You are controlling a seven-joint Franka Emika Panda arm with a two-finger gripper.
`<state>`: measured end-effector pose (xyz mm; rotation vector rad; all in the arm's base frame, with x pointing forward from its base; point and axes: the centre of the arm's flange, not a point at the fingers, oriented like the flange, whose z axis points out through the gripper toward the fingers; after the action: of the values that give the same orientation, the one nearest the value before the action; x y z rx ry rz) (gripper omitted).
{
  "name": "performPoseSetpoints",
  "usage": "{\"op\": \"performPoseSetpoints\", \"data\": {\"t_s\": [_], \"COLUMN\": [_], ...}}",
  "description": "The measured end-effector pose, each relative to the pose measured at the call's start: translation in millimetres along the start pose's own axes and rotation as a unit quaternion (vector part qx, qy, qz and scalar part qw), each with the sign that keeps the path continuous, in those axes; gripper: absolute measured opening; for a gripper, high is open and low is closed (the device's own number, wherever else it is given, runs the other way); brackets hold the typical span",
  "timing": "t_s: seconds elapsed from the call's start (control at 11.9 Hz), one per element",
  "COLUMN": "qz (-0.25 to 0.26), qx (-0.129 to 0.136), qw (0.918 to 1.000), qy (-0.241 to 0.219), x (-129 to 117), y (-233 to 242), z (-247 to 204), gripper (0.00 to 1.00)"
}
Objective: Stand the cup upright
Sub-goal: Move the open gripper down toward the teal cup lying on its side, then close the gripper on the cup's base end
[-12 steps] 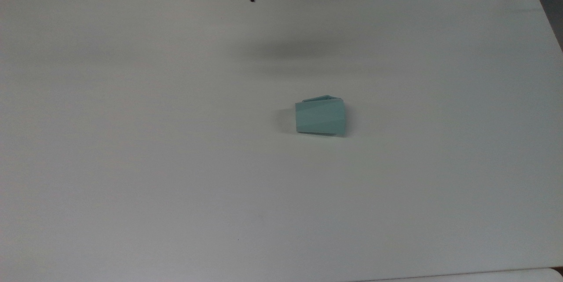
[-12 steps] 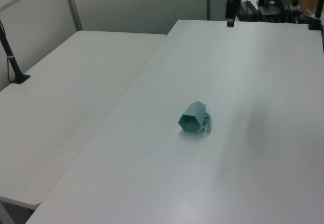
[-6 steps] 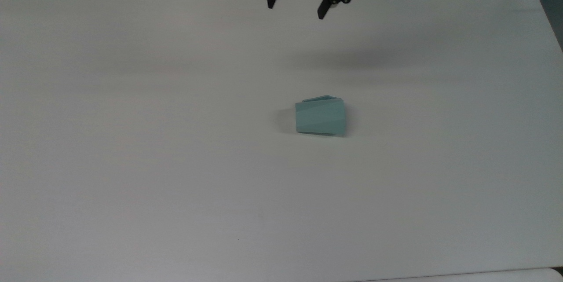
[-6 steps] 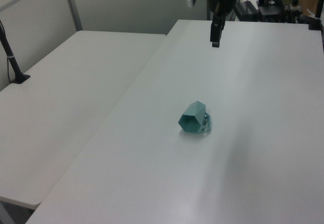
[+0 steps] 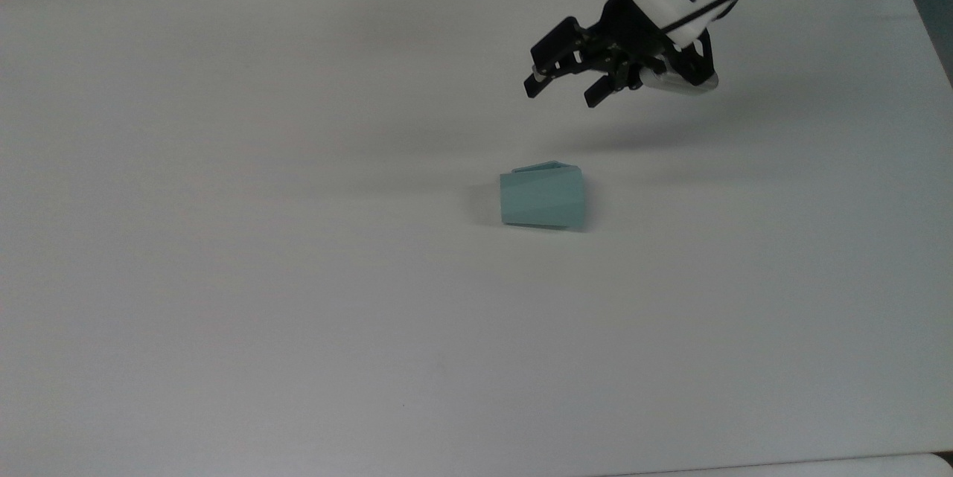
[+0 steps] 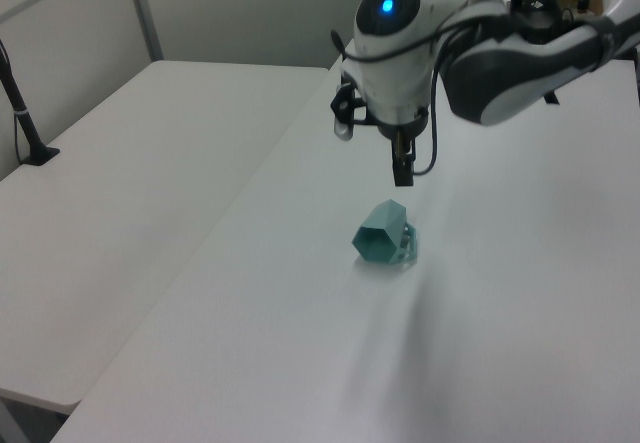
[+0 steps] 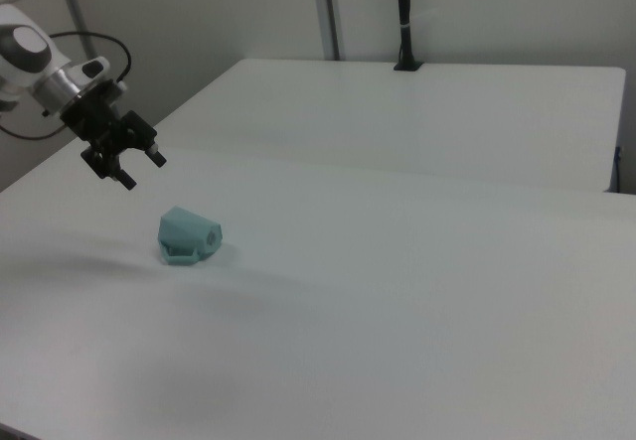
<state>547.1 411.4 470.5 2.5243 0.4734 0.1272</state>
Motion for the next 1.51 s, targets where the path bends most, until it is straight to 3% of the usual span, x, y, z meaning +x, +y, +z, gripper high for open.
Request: {"op": "performPoseSetpoints", "data": {"t_s": [0.17,0.33,0.67,1.0,1.26,1.51], "qz": [-0.012,-0.008,-0.011,-0.033,0.020,0.060], "qx": [-0.047,-0.072,-0.088,-0.115,-0.166,-0.197], "qw": [0.9986,0.9956,0.9931,0.9897,0.9821,0.9751], "qy": [0.024,0.058,0.076,0.078,0.087,0.083], "x": [6.7,14.9,27.5,19.4,23.3,23.3], "y": [-19.6,-33.2,-84.2,-135.0,-140.4,-149.0], "z": [2.6,3.8,29.8,41.0,62.6,86.0], "gripper": [1.00,1.00,1.00,1.00,1.00,1.00]}}
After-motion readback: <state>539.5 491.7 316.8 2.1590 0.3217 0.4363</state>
